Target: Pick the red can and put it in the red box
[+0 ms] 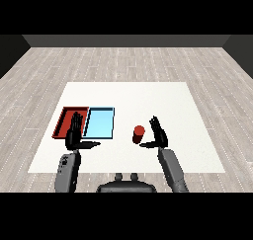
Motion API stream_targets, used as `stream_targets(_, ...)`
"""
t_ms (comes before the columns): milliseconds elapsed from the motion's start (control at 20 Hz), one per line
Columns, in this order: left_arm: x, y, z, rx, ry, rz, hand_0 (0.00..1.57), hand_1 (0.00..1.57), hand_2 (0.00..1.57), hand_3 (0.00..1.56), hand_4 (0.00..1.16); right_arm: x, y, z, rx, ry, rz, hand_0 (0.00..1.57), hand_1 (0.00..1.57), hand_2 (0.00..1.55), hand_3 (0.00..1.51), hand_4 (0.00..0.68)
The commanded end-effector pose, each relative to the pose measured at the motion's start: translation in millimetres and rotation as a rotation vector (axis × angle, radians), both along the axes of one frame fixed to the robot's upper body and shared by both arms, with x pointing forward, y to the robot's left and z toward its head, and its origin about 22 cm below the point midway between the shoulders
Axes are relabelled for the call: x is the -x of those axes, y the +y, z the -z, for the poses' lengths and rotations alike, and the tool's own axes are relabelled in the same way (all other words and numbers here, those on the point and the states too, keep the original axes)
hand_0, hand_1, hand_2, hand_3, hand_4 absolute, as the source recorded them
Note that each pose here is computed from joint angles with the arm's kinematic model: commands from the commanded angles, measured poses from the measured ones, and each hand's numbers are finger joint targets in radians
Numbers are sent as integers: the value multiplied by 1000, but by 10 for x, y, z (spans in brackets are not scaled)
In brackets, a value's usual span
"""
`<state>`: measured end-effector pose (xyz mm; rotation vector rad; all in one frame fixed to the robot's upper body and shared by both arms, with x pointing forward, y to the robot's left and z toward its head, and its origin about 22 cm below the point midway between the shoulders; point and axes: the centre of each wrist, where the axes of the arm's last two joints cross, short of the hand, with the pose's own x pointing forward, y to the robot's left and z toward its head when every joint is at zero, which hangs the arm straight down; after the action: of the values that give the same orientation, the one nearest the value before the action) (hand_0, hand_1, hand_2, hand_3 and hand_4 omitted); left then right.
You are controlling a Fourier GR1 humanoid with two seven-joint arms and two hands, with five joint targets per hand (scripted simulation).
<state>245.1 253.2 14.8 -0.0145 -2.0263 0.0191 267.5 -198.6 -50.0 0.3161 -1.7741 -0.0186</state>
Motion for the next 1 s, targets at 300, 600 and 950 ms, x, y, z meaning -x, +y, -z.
stream_targets(300, 53, 107, -38, -1, -2, 13, 0, 0, 0, 0, 0, -11, 170, 195, -1, 23, 13, 0, 0, 0, 0, 0)
stream_targets(600, -179, -19, 96, -4, -1, 10, 0, 0, 0, 0, 0, 40, 417, 302, -2, 25, 9, 0, 0, 0, 0, 0)
stream_targets(950, 104, 48, 79, -11, -6, 6, 0, 0, 0, 0, 0, -33, 416, 146, -41, 31, -17, 0, 0, 0, 0, 0)
